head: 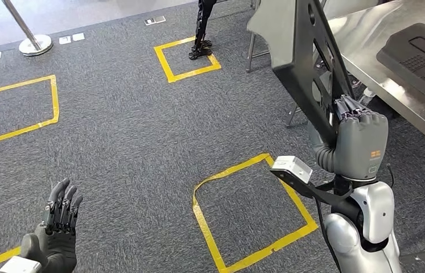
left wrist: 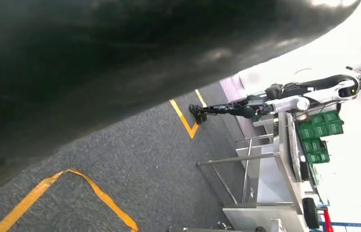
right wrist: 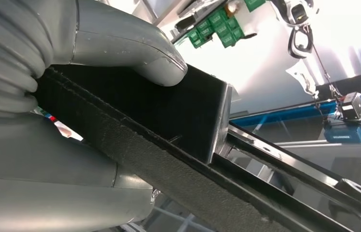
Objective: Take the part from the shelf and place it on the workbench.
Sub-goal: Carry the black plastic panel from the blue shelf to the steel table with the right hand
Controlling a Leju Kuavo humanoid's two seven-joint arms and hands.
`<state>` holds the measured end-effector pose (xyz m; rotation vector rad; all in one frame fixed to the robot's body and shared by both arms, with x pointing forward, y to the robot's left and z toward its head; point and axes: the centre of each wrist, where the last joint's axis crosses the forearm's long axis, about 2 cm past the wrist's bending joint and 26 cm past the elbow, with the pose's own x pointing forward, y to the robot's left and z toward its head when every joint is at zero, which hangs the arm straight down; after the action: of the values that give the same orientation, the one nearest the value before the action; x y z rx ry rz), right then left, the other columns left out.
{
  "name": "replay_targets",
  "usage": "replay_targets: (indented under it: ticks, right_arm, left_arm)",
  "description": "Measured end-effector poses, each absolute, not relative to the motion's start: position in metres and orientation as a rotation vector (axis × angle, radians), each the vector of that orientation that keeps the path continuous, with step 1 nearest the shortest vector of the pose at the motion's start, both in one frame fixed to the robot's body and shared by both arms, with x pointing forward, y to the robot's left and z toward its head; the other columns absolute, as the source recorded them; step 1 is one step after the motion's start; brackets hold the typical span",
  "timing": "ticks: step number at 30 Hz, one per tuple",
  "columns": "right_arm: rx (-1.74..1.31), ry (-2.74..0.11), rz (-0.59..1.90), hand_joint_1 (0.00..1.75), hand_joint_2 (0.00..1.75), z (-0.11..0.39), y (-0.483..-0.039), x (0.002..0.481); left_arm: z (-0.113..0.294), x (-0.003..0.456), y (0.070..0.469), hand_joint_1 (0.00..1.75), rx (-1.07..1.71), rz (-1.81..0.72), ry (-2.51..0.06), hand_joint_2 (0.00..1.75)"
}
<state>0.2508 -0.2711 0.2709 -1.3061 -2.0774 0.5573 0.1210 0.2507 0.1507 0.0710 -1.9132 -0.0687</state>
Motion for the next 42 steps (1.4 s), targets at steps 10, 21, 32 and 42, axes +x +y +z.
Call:
replay_targets:
  ticks: [10,21,32,42]
  right_arm:
    - [-1.305,-2.074,0.564,1.75,1.75,0.2691,-0.2713,0.2518]
    - [-1.315,-2.067,0.573,1.75,1.75,0.2682,-0.2717,0.2536]
    - [-1.313,-2.066,0.575,1.75,1.75,0.2666,-0.2712,0.2528]
    - [-1.296,-2.071,0.564,1.75,1.75,0.2671,-0.2709,0.2531]
  left_arm:
    - [0.1484,0.1192,0.2512,0.0,0.069,-0.072,-1.917,0.0]
    - [0.1478,0.12,0.2509,0.0,0.064,-0.075,-1.915,0.0]
    - [0.1465,0.1184,0.2507,0.0,0.058,-0.081,-1.909,0.0]
    - [0.1463,0.1198,0.251,0.0,0.058,-0.082,-1.909,0.0]
